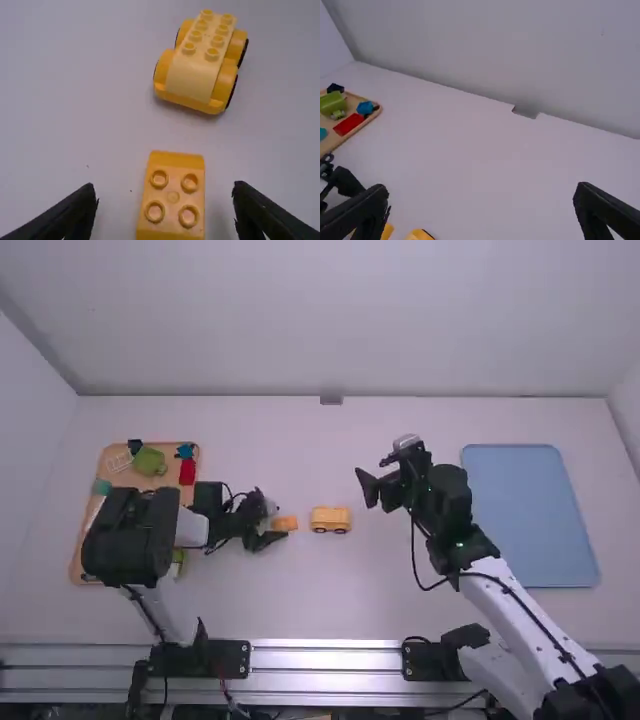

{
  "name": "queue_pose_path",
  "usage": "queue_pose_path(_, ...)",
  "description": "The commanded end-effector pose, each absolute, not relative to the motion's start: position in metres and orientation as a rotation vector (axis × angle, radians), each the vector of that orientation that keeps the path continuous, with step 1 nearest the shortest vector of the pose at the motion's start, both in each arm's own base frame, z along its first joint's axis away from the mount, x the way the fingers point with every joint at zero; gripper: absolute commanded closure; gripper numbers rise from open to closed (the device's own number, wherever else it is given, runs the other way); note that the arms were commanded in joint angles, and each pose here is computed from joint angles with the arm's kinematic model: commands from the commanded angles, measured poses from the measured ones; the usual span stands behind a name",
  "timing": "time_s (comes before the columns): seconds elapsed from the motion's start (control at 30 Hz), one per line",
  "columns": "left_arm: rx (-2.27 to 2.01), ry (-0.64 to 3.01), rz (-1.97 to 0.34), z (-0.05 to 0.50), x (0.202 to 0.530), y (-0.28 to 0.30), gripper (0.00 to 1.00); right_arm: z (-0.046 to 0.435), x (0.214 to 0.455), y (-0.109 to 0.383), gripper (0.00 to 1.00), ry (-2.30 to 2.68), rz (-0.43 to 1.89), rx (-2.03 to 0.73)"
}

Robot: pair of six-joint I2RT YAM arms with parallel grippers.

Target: Assemble lego blocks to make yellow taxi

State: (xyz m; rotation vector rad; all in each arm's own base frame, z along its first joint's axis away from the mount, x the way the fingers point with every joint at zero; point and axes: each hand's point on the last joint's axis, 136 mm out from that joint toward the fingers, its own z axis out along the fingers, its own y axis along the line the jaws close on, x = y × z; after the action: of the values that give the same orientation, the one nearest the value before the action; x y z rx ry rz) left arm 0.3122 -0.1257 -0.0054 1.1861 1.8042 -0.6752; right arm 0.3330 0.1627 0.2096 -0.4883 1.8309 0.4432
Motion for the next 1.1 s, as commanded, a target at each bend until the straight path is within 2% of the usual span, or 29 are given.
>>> queue_pose_path(0.0, 1.138, 1.865, -0.733, -0.012, 0.301, -0.127, 0.30, 0.209, 0.332, 0.163, 0.01, 1.831, 0.449, -0.488)
queue_pose_path(0.13, 1.177, 1.857, -0.711, -0.017, 0.297, -0.126, 0.34, 0.209, 0.332, 0.163, 0.01, 1.831, 0.450, -0.488)
queue_pose_path(0.17, 1.192, 1.850, -0.696, -0.018, 0.298, -0.126, 0.38, 0.209, 0.332, 0.163, 0.01, 1.831, 0.450, -0.489)
queue_pose_path(0.53, 1.230, 1.828, -0.679, -0.023, 0.298, -0.126, 0.55, 0.214, 0.327, 0.172, 0.01, 1.801, 0.509, -0.530)
queue_pose_path(0.57, 1.229, 1.829, -0.681, -0.024, 0.297, -0.126, 0.60, 0.214, 0.327, 0.172, 0.01, 1.799, 0.509, -0.529)
queue_pose_path(0.77, 1.228, 1.807, -0.661, -0.021, 0.304, -0.125, 0.73, 0.213, 0.326, 0.175, 0.01, 1.802, 0.506, -0.533)
queue_pose_path(1.07, 1.154, 1.698, -0.692, 0.023, 0.327, -0.133, 0.76, 0.189, 0.329, 0.155, 0.01, 1.904, 0.412, -0.521)
